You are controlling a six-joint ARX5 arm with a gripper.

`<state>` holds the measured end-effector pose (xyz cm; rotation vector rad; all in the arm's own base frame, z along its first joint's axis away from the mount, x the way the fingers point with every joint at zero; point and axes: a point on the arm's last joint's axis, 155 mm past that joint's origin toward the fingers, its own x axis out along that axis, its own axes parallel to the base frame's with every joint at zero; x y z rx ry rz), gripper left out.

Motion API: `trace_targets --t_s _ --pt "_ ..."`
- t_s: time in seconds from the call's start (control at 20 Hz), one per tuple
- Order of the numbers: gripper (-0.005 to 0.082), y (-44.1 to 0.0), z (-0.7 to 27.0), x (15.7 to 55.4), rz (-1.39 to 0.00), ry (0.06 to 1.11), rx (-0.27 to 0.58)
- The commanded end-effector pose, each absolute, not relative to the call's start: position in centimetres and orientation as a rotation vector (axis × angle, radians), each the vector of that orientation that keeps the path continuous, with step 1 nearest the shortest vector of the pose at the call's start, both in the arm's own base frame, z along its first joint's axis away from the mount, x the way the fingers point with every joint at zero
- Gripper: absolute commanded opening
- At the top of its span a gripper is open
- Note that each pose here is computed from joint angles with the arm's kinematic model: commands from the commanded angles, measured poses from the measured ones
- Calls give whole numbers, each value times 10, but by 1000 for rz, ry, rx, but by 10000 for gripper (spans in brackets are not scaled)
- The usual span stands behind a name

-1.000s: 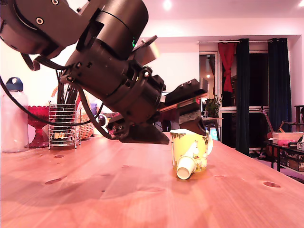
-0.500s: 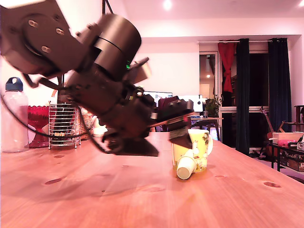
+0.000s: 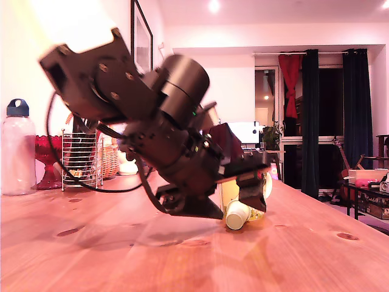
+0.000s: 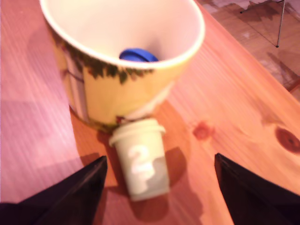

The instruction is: Pick the coffee capsule and then drop it inside the coffee cup in front of you

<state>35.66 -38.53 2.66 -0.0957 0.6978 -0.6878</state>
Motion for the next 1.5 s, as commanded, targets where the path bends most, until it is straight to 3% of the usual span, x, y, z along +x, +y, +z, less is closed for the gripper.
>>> trace_targets --t_s 0.0,0.25,0.4,0.6,0.7,1.15,1.45 --pt "658 -385 21 359 -683 707 -89" --pt "649 -374 9 361 -654 755 -67" --pt "577 -373 9 362 -653 755 -64" --pt "303 -374 7 360 -665 758 -48" --pt "233 -374 7 360 -667 755 -43" --pt "177 -381 9 352 -737 758 -17" --pt "177 -386 23 330 -881 760 95"
